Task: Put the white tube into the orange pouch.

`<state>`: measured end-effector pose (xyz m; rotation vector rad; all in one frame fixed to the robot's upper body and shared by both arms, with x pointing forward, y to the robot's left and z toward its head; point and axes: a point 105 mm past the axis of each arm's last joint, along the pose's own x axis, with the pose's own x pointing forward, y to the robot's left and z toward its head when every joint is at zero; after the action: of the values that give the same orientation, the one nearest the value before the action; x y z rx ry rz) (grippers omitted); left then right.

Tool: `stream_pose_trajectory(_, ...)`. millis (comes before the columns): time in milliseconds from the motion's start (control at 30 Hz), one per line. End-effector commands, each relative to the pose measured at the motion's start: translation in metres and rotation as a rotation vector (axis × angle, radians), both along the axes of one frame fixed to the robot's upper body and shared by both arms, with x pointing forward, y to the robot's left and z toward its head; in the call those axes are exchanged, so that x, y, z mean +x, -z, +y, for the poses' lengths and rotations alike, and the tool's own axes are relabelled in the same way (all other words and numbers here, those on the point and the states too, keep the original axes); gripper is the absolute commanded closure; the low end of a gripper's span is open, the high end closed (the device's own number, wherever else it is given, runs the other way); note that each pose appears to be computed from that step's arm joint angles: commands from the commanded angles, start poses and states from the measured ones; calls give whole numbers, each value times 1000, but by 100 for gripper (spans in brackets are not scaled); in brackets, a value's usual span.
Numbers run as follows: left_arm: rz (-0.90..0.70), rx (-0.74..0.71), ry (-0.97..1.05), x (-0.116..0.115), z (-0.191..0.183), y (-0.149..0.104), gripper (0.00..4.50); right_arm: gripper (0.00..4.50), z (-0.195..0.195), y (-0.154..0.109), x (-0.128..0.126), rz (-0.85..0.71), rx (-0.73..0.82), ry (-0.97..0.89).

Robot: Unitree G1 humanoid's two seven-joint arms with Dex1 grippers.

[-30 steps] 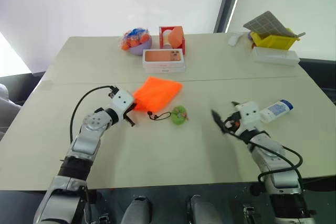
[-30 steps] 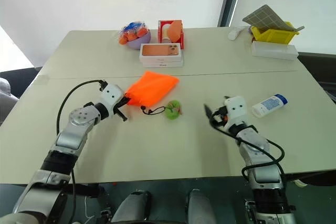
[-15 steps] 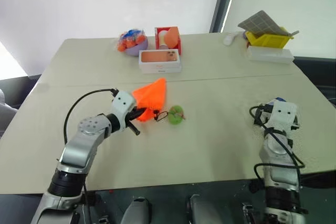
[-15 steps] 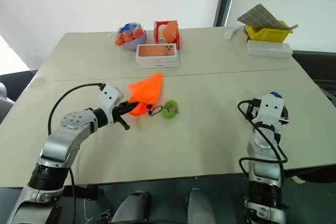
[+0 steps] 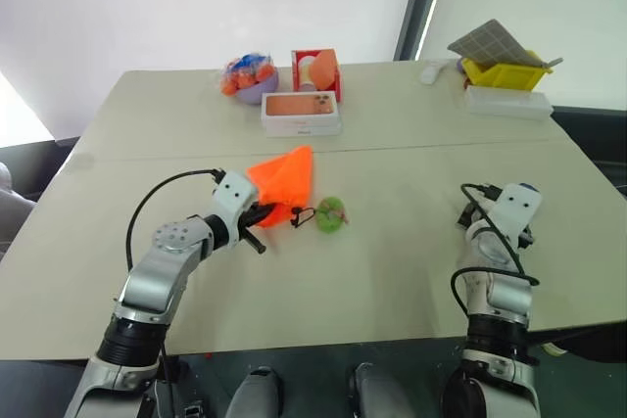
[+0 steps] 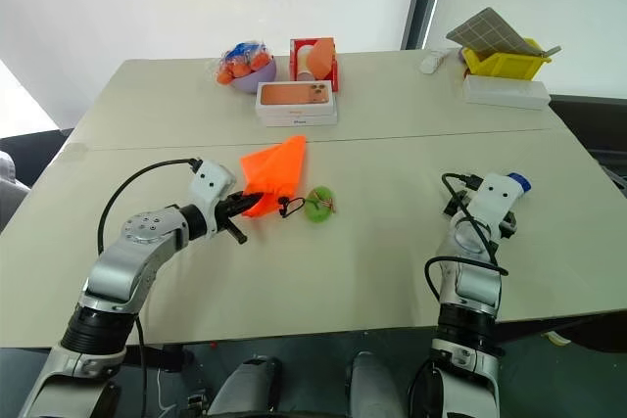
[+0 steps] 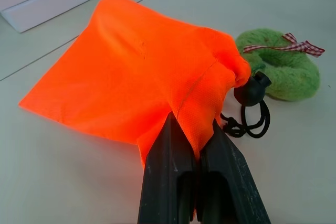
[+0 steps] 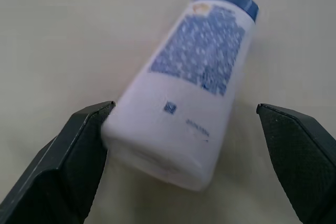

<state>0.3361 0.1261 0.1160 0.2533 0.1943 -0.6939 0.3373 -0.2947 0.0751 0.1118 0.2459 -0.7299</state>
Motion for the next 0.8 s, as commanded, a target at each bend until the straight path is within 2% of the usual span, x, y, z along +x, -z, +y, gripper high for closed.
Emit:
stream_pose_trajectory(33,-48,-1,27,1,-7,-12,447,0,0,-13,3,-41,0,24)
stream_pose_trajectory(100,-48,-1,27,1,-8,-11,447,0,2,-13,4,-52,4,16)
stream_pose_trajectory(133,-48,0,28,1,-8,-11,449,26,3,-14,4,-54,2,14)
stream_pose_trajectory(233,-47,3,29,1,-8,-10,450,129,5,-14,4,-60,-5,3)
stream_pose_trajectory(300,-47,3,27,1,-7,-10,450,236,6,-16,4,-66,-16,-1)
stream_pose_trajectory(333,-47,3,26,1,-7,-10,450,251,7,-17,4,-70,-17,-3)
stream_pose_trajectory(467,-47,0,24,2,-7,-10,450,251,9,-24,7,-90,-53,-43)
stream_pose_trajectory(533,-49,-4,23,3,-6,-11,450,251,19,-38,12,-134,-140,-150)
stream_pose_trajectory(633,-57,-14,20,5,-5,-17,450,251,55,-63,21,-237,-273,-452)
stream_pose_trajectory(700,-63,-28,17,7,-4,-22,450,251,80,-73,19,-291,-289,-653)
stream_pose_trajectory(800,-61,-64,7,13,-2,-30,450,251,116,-74,2,-316,-266,-994)
